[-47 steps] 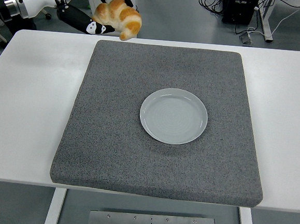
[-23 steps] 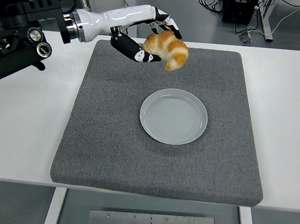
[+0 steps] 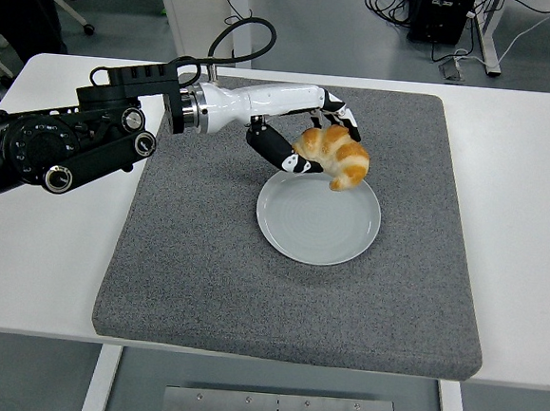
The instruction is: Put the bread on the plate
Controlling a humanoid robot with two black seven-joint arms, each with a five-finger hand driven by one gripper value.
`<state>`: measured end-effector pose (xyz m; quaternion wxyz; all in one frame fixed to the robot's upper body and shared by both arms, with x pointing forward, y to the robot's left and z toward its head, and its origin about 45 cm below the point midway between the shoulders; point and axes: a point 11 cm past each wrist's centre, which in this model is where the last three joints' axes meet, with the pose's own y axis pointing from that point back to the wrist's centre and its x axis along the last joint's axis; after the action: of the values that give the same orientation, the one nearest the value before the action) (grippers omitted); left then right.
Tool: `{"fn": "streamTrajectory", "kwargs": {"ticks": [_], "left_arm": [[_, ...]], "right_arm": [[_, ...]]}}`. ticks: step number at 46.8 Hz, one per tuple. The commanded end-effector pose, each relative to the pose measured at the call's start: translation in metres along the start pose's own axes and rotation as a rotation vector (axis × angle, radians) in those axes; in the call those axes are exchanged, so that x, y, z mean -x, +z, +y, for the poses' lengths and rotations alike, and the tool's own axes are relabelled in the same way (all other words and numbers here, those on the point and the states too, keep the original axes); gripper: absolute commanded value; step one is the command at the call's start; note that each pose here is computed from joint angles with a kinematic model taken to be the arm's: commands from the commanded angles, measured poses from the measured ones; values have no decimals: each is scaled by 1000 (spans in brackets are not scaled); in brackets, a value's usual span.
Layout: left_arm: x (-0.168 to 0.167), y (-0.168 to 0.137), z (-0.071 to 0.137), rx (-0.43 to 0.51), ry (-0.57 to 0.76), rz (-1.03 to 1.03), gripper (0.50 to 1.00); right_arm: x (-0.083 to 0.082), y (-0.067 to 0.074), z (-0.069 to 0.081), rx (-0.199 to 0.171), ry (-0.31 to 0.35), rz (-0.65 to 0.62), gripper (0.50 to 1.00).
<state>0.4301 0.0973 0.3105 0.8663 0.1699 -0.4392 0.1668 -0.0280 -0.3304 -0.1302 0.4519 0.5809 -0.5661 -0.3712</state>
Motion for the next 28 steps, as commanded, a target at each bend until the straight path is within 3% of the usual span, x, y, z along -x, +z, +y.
{"fn": "streamTrajectory", "kwargs": {"ticks": [1, 28], "left_arm": [[6, -2, 0, -4, -10, -10, 557], [51, -19, -8, -43, -21, -134, 558]], "right_arm": [[0, 0, 0, 0, 1, 0, 1000], [0, 0, 0, 0, 1, 0, 1000]]}}
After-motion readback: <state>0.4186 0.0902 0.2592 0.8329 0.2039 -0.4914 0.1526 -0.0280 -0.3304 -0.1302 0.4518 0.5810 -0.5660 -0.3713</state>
